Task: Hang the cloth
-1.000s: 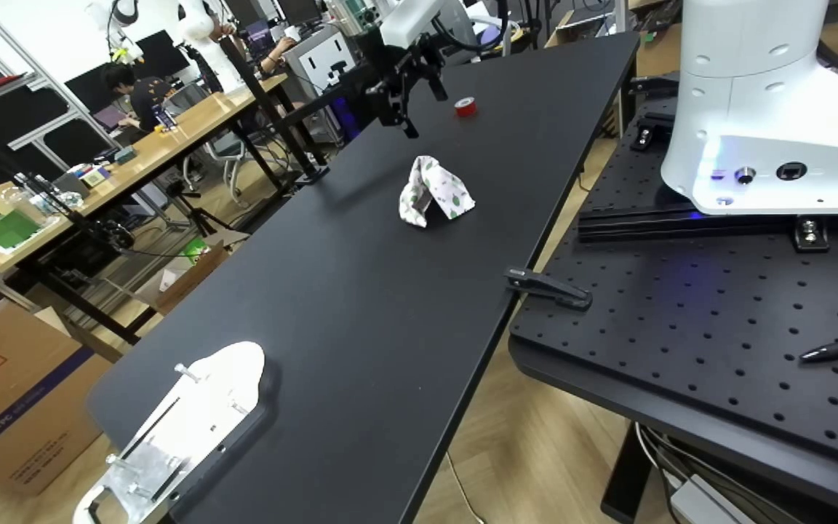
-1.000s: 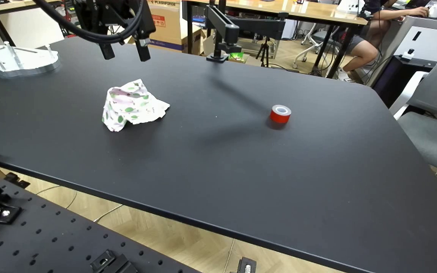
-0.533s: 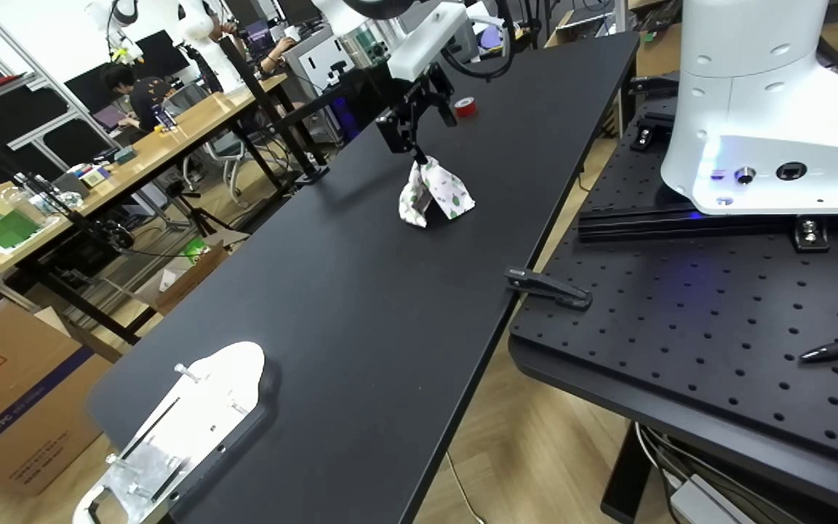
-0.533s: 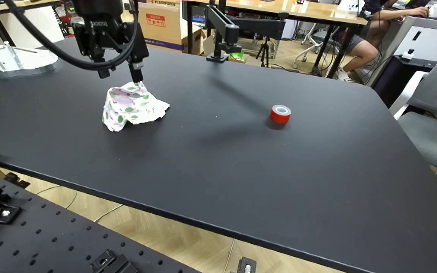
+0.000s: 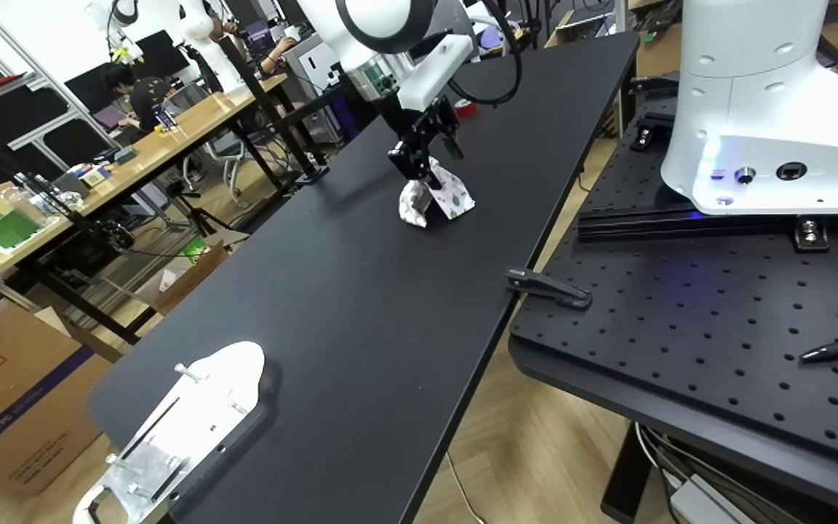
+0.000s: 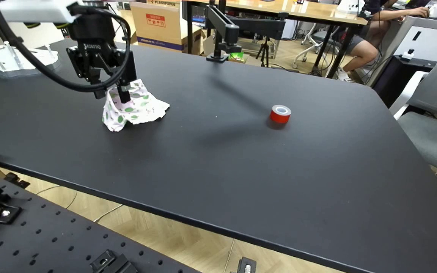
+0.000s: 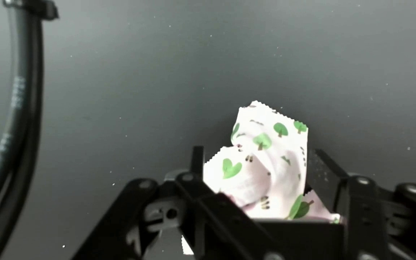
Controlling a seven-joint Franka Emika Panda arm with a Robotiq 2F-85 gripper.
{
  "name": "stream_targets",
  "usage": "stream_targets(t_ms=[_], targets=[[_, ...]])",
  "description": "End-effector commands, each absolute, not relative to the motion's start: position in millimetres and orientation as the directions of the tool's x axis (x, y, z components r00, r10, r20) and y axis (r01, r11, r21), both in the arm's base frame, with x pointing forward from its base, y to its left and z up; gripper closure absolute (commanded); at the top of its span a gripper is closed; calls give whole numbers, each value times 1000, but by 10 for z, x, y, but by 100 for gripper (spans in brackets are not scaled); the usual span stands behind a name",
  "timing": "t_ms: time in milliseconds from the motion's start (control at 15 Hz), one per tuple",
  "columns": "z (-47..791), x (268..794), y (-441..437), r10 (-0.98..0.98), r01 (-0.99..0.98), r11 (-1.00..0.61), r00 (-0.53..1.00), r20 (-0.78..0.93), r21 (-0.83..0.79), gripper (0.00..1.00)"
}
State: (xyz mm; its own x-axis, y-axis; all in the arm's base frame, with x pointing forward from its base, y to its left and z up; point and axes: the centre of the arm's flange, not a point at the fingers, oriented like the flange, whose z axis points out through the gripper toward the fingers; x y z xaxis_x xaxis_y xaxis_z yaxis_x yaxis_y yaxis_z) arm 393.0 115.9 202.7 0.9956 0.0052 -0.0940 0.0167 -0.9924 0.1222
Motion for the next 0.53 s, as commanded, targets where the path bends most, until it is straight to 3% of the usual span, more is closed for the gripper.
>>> stream_targets(t_ms=[0, 467], targets=[[1993, 3974, 1167, -6, 3, -993, 996, -84, 114, 55], [2116, 4008, 1121, -2, 3, -994, 999, -42, 110, 99]])
